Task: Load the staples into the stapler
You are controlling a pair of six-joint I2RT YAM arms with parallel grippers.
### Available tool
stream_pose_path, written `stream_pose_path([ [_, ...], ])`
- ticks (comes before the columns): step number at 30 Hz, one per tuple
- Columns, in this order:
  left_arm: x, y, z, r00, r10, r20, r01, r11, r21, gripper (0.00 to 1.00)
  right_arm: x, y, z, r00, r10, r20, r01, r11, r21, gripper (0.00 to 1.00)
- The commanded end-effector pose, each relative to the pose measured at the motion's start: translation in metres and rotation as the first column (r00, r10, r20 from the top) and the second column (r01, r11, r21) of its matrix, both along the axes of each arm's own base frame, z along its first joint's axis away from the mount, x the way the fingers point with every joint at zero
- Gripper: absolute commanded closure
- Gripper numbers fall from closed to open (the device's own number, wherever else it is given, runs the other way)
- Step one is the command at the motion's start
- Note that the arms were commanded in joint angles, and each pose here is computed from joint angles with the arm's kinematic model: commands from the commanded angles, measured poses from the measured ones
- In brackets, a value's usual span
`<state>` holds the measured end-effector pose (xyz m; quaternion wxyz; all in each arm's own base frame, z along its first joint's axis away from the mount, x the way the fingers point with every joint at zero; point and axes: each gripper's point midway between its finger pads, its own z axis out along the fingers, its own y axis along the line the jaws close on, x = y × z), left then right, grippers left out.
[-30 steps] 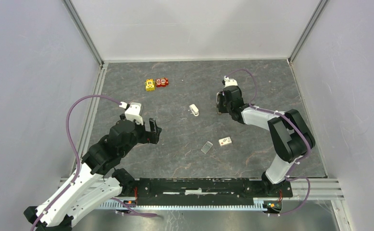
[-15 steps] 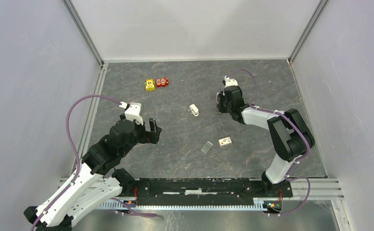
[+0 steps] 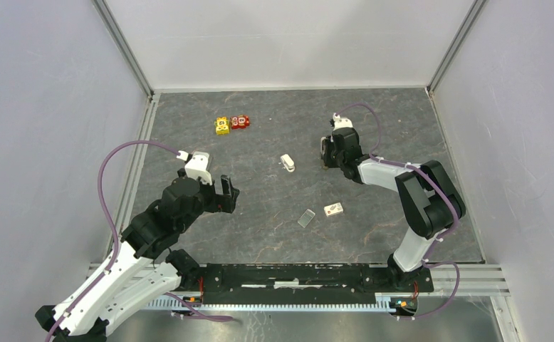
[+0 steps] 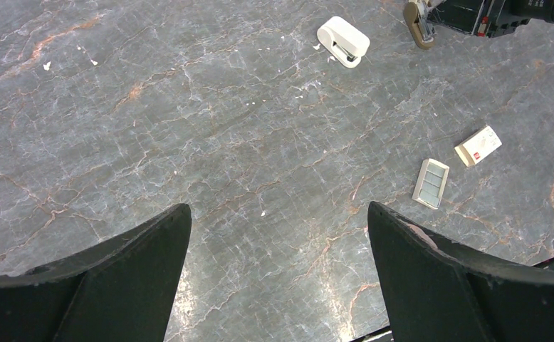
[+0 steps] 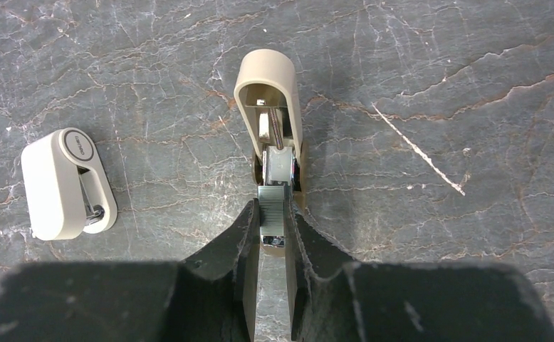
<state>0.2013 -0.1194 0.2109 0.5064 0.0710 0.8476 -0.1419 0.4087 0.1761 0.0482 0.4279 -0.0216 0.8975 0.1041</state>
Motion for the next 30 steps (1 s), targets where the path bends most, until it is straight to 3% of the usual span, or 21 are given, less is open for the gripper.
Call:
stream_pose_path([
  [1, 0.0037, 0.0036, 0.0028, 0.999, -0.007, 0.033, 0.006, 0.999, 0.045, 0.0, 0.0055, 0.0014, 0.0007, 1.0, -0.007, 0.02, 0.007, 1.0, 0.02, 0.78],
  [30, 0.0035, 0.0036, 0.0038, 0.999, -0.008, 0.037, 0.006, 0.999, 0.041, 0.0, 0.008, 0.0011, -0.0051, 1.0, 0.003, 0.0, -0.003, 1.0, 0.012, 0.78],
])
